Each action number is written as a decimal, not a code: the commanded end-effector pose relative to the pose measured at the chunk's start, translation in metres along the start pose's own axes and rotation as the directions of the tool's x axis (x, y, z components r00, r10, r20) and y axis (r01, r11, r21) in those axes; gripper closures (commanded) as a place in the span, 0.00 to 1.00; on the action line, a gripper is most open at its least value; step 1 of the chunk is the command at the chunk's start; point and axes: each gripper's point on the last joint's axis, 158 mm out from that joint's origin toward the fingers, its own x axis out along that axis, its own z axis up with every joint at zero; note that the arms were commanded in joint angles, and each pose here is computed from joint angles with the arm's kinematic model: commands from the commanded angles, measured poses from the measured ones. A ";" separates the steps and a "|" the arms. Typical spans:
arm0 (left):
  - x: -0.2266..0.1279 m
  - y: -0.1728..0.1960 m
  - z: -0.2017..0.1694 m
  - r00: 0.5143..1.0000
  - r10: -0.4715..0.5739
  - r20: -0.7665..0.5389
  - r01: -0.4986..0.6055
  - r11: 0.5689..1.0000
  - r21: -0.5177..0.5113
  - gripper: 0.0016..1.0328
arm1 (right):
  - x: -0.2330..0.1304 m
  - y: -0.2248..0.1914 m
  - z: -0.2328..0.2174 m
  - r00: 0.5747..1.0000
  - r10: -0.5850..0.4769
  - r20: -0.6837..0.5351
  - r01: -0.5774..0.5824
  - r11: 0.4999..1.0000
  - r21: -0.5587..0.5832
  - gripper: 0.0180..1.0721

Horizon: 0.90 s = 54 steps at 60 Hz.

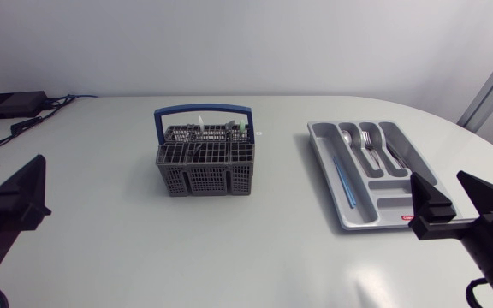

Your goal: Unload the cutlery basket into the drawer organizer.

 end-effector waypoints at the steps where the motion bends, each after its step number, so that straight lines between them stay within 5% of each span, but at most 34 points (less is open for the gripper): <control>1: 0.003 -0.002 0.010 1.000 -0.004 -0.020 0.003 1.000 -0.002 0.04 | 0.004 0.004 0.012 1.000 0.012 -0.007 -0.012 0.999 0.030 0.05; 35: 0.058 -0.020 -0.008 0.944 -0.025 -0.328 0.047 0.997 0.061 0.10 | 0.047 0.005 0.007 0.971 0.007 -0.239 0.000 1.000 0.031 0.05; 47: 0.089 -0.018 -0.032 0.875 0.026 -0.483 0.040 0.991 0.126 0.11 | 0.056 0.006 -0.010 0.926 0.006 -0.378 -0.008 1.000 -0.005 0.05; 54: 0.112 -0.015 -0.048 0.822 0.074 -0.565 0.083 0.966 0.247 0.11 | 0.062 0.010 -0.018 0.889 0.024 -0.458 -0.043 0.999 -0.031 0.05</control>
